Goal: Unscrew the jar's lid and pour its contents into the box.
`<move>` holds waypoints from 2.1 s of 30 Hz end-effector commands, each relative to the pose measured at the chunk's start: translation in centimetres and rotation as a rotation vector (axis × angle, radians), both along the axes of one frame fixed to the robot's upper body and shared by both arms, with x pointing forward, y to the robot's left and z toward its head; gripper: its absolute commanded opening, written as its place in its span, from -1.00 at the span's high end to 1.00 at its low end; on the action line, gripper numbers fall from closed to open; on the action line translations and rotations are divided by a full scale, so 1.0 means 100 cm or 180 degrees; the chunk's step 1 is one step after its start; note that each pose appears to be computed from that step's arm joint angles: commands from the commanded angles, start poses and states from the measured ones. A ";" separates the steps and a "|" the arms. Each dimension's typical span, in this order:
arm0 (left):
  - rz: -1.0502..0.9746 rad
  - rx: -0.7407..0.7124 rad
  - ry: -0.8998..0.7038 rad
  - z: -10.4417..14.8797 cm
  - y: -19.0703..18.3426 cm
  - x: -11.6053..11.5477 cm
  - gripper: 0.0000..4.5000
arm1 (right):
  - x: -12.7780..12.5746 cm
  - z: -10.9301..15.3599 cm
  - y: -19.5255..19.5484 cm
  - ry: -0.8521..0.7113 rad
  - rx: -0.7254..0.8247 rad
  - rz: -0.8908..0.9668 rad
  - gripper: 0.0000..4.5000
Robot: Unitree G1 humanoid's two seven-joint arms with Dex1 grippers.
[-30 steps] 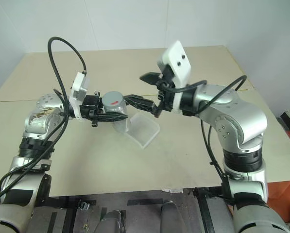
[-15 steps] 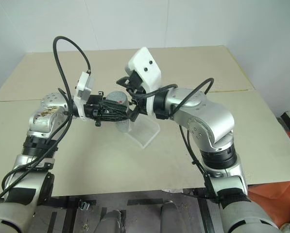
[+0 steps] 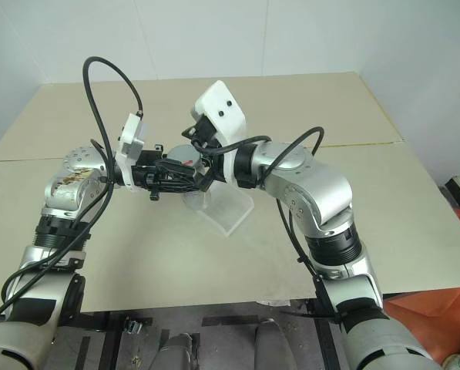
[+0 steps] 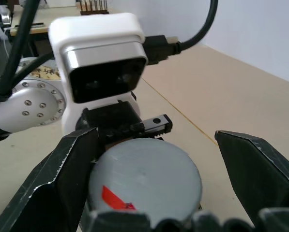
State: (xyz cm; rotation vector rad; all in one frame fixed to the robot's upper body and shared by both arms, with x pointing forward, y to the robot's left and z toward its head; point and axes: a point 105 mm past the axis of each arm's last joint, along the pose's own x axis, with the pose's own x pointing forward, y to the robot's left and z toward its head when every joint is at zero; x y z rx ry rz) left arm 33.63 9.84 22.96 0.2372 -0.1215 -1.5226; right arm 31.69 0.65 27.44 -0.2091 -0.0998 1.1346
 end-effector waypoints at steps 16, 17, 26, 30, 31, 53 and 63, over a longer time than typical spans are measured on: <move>0.0018 -0.0028 -0.0209 0.016 0.009 -0.004 0.10 | 0.020 0.015 -0.075 -0.0186 0.0076 -0.0666 -1.00; 0.0016 -0.0028 -0.0205 0.015 0.009 -0.004 0.10 | 0.020 0.015 -0.076 -0.0183 0.0084 -0.0678 -1.00; -0.0026 -0.0036 -0.0174 0.013 0.006 -0.004 0.10 | 0.013 0.013 -0.084 -0.0160 0.0074 -0.0696 -1.00; -0.0022 -0.0045 -0.0172 0.012 0.004 -0.002 0.10 | -0.010 0.016 -0.075 -0.0192 0.0030 -0.0370 -1.00; -0.0023 -0.0048 -0.0172 0.012 0.003 -0.002 0.10 | -0.015 0.018 -0.071 -0.0204 0.0047 -0.0286 -1.00; -0.0046 -0.0069 -0.0216 0.015 0.000 -0.001 0.10 | -0.011 0.025 0.004 -0.0252 0.0165 -0.0038 -1.00; 0.0001 -0.0060 -0.0223 0.015 0.004 -0.001 0.10 | -0.003 0.015 -0.011 -0.0159 0.0087 -0.0183 -1.00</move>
